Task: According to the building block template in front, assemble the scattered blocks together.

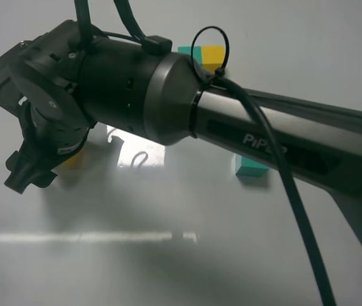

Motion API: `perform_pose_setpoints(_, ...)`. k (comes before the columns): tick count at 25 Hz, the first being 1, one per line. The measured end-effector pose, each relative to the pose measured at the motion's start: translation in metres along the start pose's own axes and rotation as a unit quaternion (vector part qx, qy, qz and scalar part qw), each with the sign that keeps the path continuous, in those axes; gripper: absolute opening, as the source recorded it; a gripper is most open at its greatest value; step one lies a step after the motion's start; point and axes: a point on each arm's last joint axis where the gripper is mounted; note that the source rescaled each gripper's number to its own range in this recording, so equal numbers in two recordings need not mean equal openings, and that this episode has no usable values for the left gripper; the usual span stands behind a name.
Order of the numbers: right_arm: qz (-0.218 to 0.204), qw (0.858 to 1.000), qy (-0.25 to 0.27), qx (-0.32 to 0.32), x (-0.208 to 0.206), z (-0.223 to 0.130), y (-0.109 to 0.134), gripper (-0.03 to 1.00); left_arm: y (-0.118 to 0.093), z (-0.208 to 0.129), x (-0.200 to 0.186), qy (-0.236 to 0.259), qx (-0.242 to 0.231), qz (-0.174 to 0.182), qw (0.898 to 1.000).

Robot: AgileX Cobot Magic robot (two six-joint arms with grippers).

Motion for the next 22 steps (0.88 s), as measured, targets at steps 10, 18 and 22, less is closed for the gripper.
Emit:
perform_pose_setpoints(10, -0.001, 1.000, 0.000, -0.018, -0.008, 0.002, -0.003, 0.00, 0.000, 0.000, 0.000, 0.000, 0.000, 0.000, 1.000)
perform_pose_setpoints(18, 0.017, 0.994, 0.005, -0.105, -0.089, 0.017, -0.032, 0.00, 0.000, 0.000, 0.000, 0.000, 0.000, 0.000, 1.000)
perform_pose_setpoints(22, 0.022, 0.986, 0.045, -0.158, -0.121, 0.011, -0.044, 0.00, 0.000, 0.000, 0.000, 0.000, 0.000, 0.000, 1.000)
Point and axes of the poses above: a point on each arm's last joint axis where the gripper is mounted, x pointing out along that axis toward the gripper, y along the wrist's bending axis when the last joint is at zero, z = x × y, and after that the axes turned 11 degrees about x, right-handed
